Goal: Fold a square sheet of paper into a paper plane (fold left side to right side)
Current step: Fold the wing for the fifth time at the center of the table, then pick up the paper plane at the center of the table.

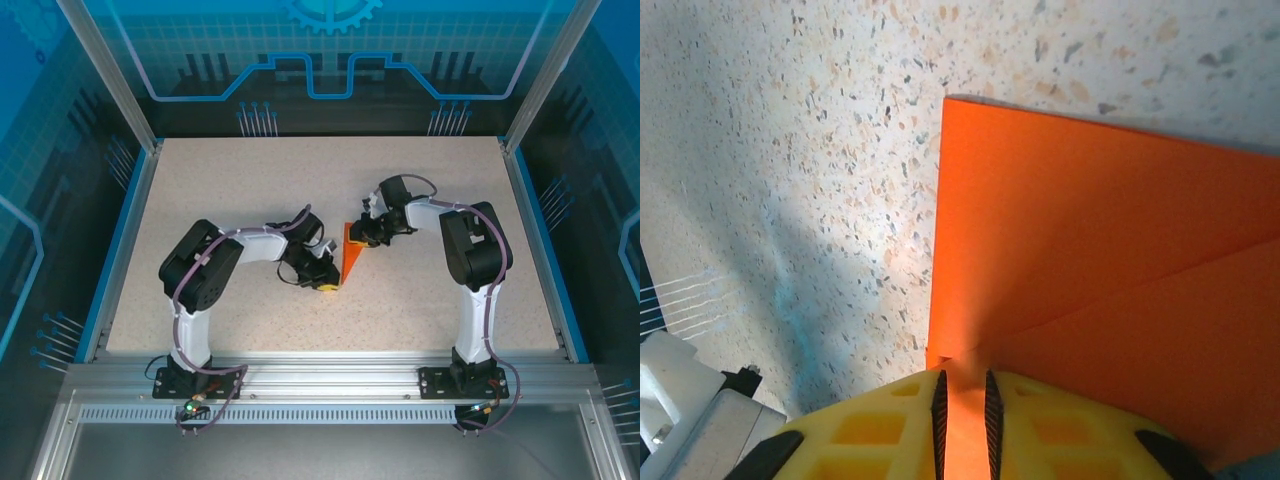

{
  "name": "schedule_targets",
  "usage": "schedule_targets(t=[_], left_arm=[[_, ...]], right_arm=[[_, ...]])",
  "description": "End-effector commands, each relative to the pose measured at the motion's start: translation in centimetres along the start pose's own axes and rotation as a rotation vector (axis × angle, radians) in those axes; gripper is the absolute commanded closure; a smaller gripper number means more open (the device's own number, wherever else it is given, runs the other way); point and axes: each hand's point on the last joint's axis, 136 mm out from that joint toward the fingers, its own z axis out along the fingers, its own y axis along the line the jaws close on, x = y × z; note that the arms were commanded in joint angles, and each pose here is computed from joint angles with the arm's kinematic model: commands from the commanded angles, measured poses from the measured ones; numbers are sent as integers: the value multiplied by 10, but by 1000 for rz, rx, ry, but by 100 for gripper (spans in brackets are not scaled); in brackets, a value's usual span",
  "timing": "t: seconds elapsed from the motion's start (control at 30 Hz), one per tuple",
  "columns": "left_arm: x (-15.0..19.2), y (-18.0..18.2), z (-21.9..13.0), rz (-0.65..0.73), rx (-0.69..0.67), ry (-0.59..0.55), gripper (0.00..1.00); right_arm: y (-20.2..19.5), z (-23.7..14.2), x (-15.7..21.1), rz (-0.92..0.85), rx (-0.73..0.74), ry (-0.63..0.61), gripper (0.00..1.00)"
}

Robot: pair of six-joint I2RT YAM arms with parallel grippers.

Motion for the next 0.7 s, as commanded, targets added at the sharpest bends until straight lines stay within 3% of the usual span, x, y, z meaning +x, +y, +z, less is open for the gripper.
schedule_targets(t=[0.0, 0.17, 0.3, 0.37, 0.5, 0.67], left_arm=[[10, -4, -15, 14, -1, -13, 87], [-12, -18, -49, 55, -10, -163, 85], [-34, -27, -79, 84, -37, -327, 76], [-46, -27, -95, 83, -63, -424, 68], [-68, -23, -131, 53, -116, -630, 39], [-81, -13, -157, -2, -168, -754, 28]], right_arm=[[1, -4, -5, -15, 41, 0, 77], [27, -39, -21, -74, 61, -90, 68], [33, -66, -18, -77, 135, -156, 55], [31, -75, -10, -61, 194, -172, 50], [25, -81, 9, -63, 365, -181, 35], [19, -68, 26, -89, 550, -187, 28]])
